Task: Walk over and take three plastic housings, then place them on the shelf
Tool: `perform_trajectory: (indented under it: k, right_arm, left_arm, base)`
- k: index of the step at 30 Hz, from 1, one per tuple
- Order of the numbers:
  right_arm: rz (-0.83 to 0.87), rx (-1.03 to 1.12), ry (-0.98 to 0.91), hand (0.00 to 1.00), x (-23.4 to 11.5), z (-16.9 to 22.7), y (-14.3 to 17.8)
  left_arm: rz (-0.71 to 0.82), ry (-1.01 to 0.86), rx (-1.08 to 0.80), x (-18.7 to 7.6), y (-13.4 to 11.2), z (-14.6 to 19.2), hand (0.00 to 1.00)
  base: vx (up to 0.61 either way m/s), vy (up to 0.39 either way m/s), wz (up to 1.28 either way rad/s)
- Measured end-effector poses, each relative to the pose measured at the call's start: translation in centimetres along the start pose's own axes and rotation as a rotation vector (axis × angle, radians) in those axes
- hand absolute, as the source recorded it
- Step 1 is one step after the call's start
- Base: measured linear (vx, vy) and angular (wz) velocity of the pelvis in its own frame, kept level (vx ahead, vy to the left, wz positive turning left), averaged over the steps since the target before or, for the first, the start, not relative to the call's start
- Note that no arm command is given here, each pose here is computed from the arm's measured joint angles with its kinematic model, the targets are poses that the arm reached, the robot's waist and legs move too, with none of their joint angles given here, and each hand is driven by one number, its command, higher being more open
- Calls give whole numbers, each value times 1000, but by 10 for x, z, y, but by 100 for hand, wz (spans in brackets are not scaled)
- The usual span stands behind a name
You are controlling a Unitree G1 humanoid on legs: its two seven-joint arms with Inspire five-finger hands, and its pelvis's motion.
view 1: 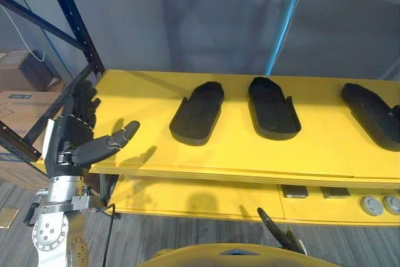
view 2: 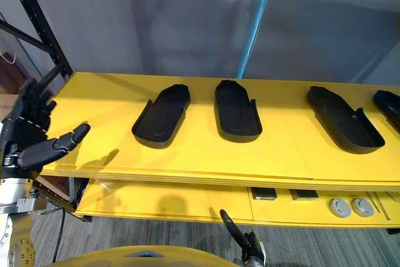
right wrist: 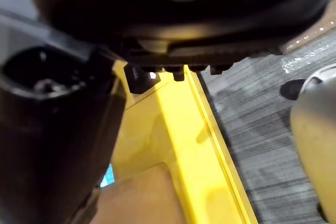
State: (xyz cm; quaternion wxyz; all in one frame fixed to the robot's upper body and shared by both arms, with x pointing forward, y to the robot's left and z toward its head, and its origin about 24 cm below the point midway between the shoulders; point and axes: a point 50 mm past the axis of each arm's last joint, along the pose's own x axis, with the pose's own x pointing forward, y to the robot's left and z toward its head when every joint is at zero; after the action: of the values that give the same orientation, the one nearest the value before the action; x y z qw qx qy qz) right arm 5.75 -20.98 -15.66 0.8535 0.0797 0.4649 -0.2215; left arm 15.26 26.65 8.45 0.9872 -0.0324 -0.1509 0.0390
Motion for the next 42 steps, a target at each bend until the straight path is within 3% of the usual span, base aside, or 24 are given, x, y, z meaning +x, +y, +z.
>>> perform_trajectory:
  k: [6,9,17,42]
  right_arm:
    - [0,6,-1,100,5,8,-6]
    - [17,-1,-4,100,9,16,-5]
    - [25,10,-24,100,13,26,-3]
    - [9,18,-8,100,13,23,-6]
  left_arm:
    - [-205,166,-233,-8,-12,-32,100]
    - [-234,270,-325,-17,-16,-52,100]
    - [-308,392,-365,-33,-9,-66,100]
    - [-500,318,-458,-17,-23,-60,100]
  base:
    - [-18,-13,17]
    - [-15,-4,8]
    - [-4,0,0]
    - [10,2,-8]
